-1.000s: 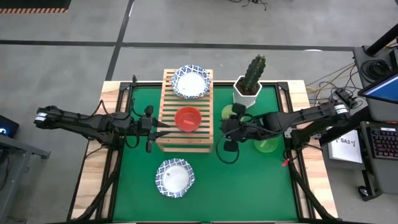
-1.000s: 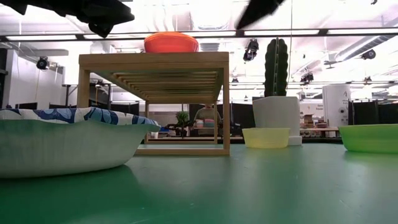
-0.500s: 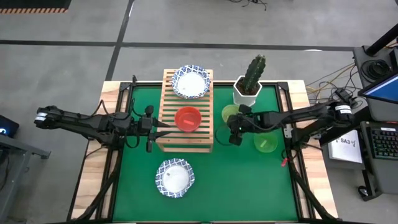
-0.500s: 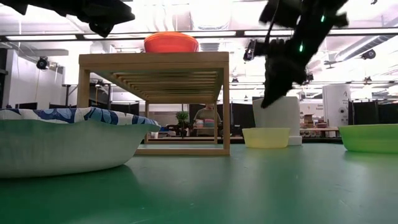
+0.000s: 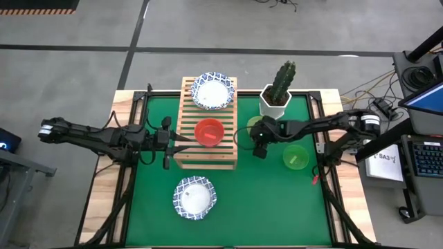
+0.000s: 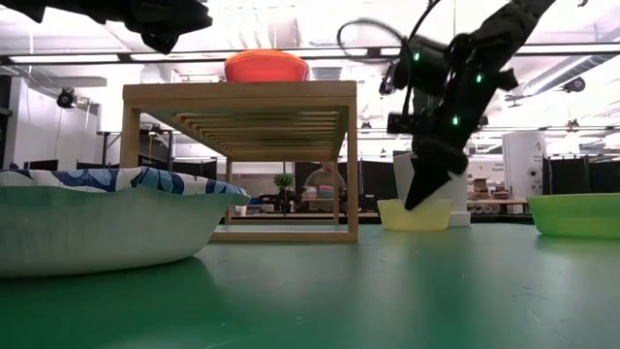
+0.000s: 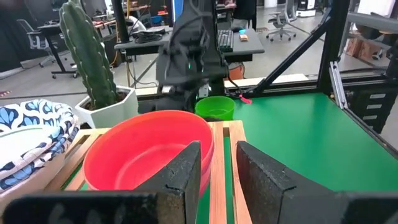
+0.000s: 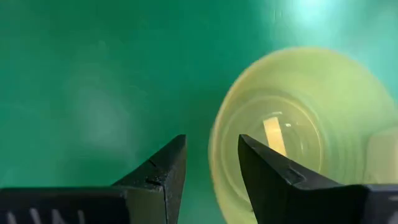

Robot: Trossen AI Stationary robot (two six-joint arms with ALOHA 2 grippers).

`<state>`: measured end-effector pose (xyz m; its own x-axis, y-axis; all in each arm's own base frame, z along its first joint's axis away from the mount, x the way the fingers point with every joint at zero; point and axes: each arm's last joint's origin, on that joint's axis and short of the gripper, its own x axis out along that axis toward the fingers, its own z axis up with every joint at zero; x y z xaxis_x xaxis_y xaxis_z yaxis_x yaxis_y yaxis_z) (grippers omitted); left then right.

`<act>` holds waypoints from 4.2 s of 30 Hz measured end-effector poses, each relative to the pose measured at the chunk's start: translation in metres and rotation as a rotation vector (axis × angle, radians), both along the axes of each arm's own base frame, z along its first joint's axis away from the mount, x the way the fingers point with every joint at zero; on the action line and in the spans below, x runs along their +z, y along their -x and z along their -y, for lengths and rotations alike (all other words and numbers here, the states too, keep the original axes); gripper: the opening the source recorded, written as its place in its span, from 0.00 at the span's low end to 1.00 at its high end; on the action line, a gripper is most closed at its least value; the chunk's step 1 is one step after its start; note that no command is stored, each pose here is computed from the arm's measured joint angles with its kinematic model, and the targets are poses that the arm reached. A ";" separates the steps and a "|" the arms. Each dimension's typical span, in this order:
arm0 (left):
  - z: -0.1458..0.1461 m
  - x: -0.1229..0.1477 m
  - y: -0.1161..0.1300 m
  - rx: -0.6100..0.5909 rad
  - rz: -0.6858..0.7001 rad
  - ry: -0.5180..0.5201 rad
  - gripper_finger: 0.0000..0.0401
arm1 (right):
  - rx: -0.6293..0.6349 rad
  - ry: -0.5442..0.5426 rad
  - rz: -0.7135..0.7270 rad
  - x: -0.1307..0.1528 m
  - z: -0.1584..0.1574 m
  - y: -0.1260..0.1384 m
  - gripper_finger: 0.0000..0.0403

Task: Place and stack bowls onto a shelf
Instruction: Stack the yellow bowl on top of the orange bowl on the shelf, then stack the green bowl on top of the yellow bowl on the shelf

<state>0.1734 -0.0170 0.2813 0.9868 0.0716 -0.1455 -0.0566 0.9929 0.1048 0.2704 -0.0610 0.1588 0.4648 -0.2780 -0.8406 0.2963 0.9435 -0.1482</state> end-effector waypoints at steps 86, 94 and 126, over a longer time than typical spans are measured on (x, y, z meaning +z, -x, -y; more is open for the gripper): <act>0.001 0.006 -0.004 -0.003 0.074 -0.036 0.21 | 0.404 0.468 0.841 0.123 -0.078 -0.085 0.24; 0.001 0.006 -0.004 -0.004 0.073 -0.036 0.21 | 0.402 0.464 0.847 0.124 -0.078 -0.085 0.32; 0.016 0.007 -0.025 -0.043 0.200 0.422 0.21 | 0.203 -0.489 0.398 0.154 -0.152 0.051 0.37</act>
<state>0.1981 -0.0332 0.2888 0.9992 0.0050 0.0403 0.0080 0.9481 -0.3179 0.2196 0.0910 0.3126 0.7688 0.2180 -0.6012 0.0489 0.9173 0.3952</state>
